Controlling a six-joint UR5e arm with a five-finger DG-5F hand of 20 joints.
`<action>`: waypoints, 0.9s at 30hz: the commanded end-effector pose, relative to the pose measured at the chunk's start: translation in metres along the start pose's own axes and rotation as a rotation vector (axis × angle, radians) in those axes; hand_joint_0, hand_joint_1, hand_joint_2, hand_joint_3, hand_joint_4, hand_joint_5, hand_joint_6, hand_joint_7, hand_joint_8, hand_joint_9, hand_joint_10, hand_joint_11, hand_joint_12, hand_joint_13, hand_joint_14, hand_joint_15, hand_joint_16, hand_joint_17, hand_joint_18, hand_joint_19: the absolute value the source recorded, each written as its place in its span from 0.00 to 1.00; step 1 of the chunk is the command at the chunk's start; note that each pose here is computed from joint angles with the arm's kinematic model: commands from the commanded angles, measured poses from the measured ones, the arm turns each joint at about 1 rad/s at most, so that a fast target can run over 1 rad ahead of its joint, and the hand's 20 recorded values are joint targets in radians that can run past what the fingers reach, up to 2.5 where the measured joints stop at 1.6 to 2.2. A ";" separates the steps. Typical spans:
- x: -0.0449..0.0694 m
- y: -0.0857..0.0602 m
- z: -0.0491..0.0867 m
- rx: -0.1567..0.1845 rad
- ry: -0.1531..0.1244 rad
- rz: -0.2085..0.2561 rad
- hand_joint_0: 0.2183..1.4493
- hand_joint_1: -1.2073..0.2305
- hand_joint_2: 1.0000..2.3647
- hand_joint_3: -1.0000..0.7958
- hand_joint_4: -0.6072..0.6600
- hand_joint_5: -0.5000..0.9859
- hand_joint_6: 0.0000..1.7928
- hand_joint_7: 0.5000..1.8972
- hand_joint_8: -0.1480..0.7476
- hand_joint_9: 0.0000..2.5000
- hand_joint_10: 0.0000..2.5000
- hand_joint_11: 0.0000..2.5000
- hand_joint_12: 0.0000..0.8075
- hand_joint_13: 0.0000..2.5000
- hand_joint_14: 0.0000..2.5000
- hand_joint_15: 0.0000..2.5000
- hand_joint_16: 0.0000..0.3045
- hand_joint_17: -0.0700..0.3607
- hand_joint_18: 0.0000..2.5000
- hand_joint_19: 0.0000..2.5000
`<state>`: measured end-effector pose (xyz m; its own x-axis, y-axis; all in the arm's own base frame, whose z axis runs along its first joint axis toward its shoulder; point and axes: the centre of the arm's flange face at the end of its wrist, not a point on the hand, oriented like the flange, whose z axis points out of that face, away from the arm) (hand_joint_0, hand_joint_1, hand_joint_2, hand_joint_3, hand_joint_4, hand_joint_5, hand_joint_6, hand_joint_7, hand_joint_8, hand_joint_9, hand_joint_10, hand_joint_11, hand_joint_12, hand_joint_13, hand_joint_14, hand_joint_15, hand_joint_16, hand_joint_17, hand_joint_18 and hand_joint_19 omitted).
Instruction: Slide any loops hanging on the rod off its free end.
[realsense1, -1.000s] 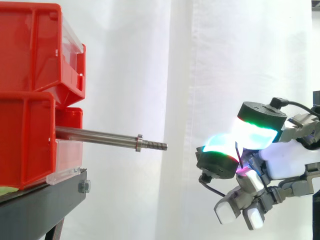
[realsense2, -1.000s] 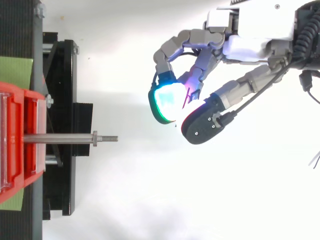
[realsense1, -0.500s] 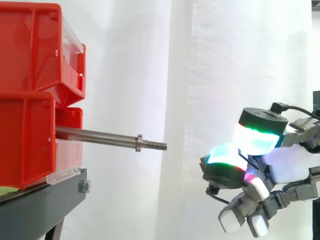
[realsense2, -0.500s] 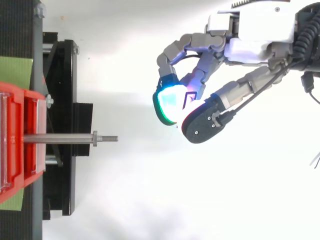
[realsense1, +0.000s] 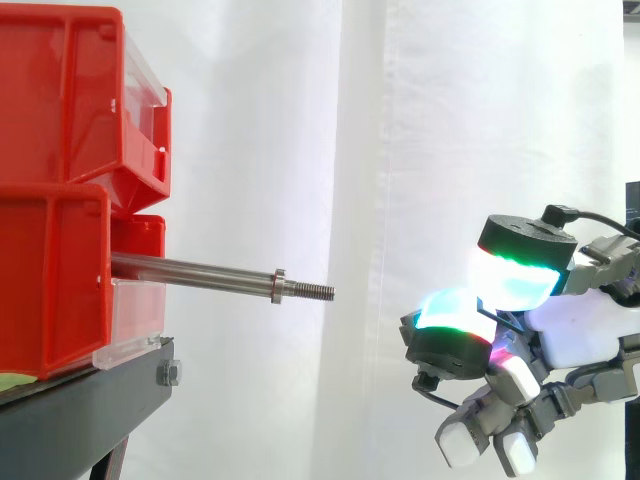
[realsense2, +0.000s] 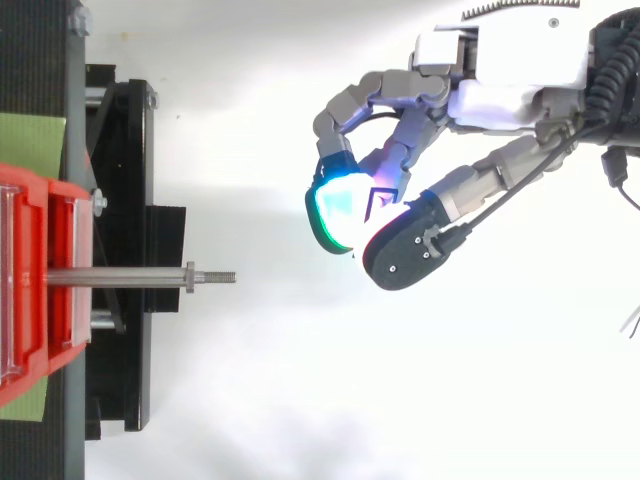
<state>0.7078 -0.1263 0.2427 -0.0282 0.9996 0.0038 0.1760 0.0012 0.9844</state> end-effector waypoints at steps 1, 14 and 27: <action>0.001 -0.001 0.000 0.001 0.001 0.000 0.31 0.53 0.01 0.35 0.59 0.25 0.49 0.57 0.51 0.44 0.00 0.17 0.35 0.30 0.00 0.07 0.14 0.38 0.31 0.19; 0.002 0.000 0.000 0.004 0.004 0.000 0.31 0.52 0.01 0.35 0.59 0.25 0.48 0.56 0.52 0.45 0.01 0.17 0.32 0.30 0.00 0.07 0.13 0.38 0.31 0.18; 0.002 0.000 0.000 0.006 0.004 0.001 0.31 0.33 0.01 0.47 0.55 0.26 0.48 0.59 0.53 0.45 0.00 0.17 0.33 0.31 0.00 0.05 0.14 0.39 0.34 0.16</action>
<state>0.7073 -0.1245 0.2422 -0.0314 0.9995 0.0056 0.1821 0.0002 0.9833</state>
